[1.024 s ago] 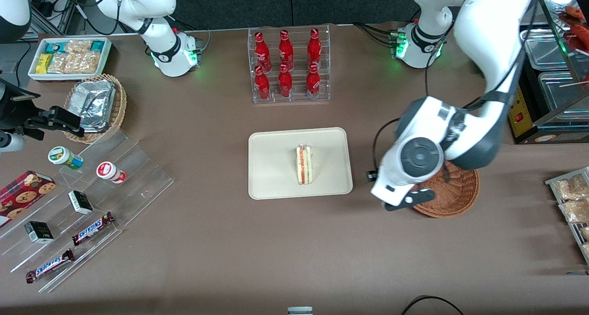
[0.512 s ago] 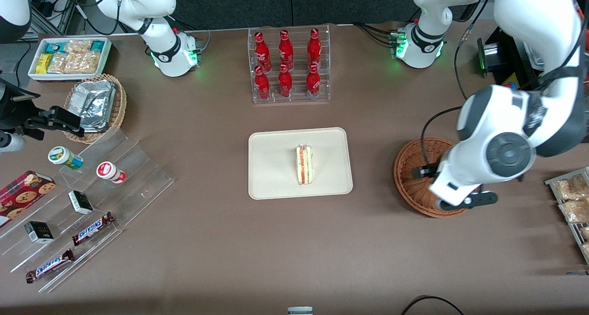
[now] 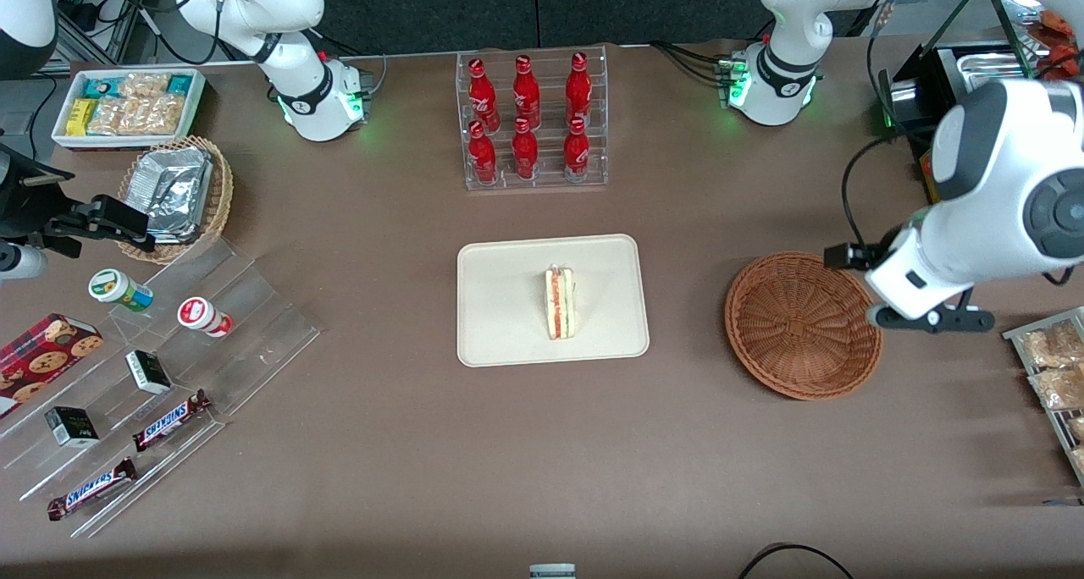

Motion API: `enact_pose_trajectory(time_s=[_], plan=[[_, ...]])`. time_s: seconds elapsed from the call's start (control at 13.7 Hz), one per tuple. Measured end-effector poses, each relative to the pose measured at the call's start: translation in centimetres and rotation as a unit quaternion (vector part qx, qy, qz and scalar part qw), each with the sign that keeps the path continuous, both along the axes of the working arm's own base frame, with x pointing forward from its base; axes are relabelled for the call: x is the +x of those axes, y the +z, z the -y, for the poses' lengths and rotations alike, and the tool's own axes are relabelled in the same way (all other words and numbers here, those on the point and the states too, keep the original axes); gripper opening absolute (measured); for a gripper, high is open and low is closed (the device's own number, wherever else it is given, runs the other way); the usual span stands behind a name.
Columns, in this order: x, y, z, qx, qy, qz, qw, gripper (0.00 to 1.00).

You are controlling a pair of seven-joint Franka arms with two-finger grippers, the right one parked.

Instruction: Place sandwich from basket to tray

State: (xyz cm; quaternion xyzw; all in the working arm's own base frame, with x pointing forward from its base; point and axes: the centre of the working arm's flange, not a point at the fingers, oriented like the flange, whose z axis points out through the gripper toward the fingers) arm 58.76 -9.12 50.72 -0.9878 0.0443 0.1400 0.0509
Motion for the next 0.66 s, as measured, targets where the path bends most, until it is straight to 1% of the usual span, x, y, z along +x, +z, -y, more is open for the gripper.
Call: enact_pose_trajectory(time_s=[0.29, 0.44, 0.51, 0.66], plan=[[-3.3, 3.7, 1.3, 0.010, -0.012, 0.005, 0.9999, 1.00], [-4.6, 5.8, 1.4, 0.012, -0.012, 0.014, 0.9998, 1.00], [-5.2, 6.7, 1.3, 0.008, -0.009, 0.016, 0.9998, 1.00], [-5.7, 7.8, 0.4, -0.006, 0.004, 0.018, 0.9998, 1.00]])
